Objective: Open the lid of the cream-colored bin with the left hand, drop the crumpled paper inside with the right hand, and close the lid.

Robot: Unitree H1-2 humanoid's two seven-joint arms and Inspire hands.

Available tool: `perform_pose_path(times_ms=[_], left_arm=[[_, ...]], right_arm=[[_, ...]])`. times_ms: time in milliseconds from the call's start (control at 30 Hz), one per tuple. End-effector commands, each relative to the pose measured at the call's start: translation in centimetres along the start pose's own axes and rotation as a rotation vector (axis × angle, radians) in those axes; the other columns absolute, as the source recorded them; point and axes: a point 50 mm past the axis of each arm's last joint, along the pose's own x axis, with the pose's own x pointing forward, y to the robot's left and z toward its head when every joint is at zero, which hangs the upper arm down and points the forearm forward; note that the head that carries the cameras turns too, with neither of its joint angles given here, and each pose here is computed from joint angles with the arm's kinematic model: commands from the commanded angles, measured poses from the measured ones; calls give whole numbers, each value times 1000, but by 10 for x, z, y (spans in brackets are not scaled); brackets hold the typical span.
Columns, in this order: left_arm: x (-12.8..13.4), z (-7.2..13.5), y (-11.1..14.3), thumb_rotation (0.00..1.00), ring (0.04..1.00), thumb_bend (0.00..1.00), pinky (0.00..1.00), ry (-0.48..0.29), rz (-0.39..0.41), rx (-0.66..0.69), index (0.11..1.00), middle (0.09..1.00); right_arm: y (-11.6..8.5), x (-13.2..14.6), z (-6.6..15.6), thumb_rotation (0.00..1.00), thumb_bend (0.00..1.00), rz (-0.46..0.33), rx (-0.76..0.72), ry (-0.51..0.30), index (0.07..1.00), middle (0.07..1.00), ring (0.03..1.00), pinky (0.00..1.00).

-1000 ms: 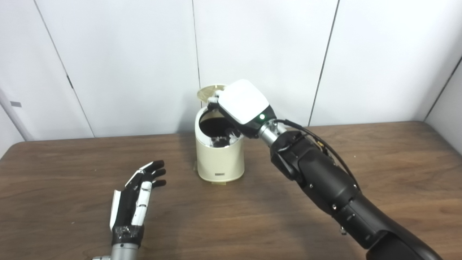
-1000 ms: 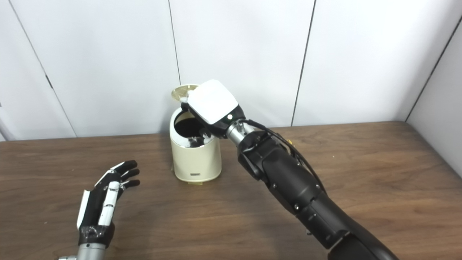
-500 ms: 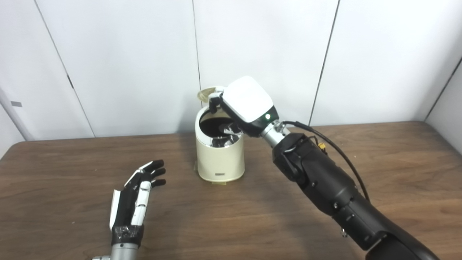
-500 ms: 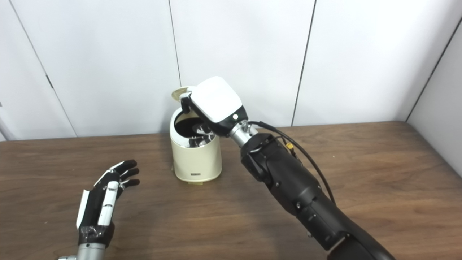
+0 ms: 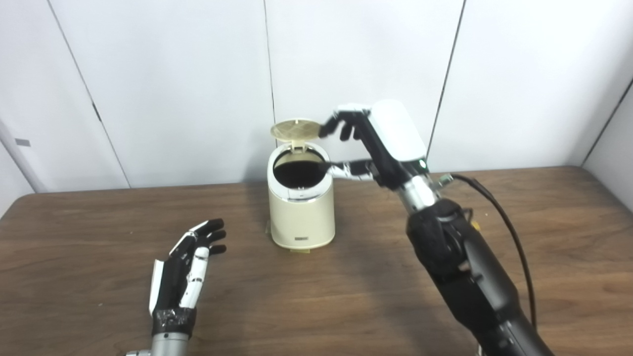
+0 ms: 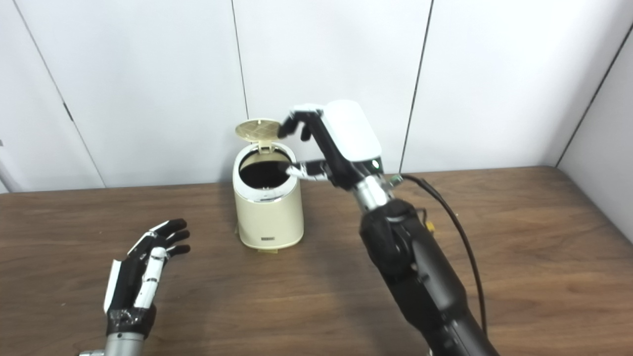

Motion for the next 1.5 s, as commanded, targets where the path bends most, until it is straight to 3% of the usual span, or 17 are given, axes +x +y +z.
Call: perform_pose_path(times_ms=[0, 233, 267, 333, 433, 700, 1000, 1467], left_arm=[[-2, -7, -1, 640, 783, 190, 715, 3, 1, 14, 776, 798], [-2, -7, 0, 615, 768, 189, 680, -23, -2, 42, 778, 793], [-2, -6, 0, 628, 769, 192, 682, -24, -2, 47, 777, 794], [-2, -5, 0, 651, 771, 203, 684, -26, -4, 53, 776, 794], [-4, -5, 1, 667, 773, 204, 691, -28, -4, 50, 779, 797], [-6, -3, 3, 651, 763, 198, 684, -35, -1, 56, 767, 785], [-9, -1, 8, 659, 774, 203, 691, -34, 4, 62, 771, 792], [-17, 0, 12, 685, 771, 205, 679, -25, -6, 90, 785, 793]], right_arm=[[-27, 6, 5, 142, 485, -83, 61, -26, 493, 574, 495, 422], [-29, -41, -20, 148, 484, -146, 156, 42, 490, 624, 338, 240], [-27, -48, -24, 147, 484, -145, 172, 61, 490, 624, 353, 248], [-21, -62, -33, 147, 484, -131, 207, 100, 492, 625, 504, 382], [-12, -83, -45, 146, 483, -112, 247, 137, 493, 632, 587, 473], [7, -126, -55, 142, 483, -169, 316, 186, 493, 609, 550, 434], [26, -164, -52, 146, 483, -160, 378, 281, 495, 631, 588, 477], [40, -181, -57, 144, 482, -184, 440, 341, 494, 648, 611, 506]])
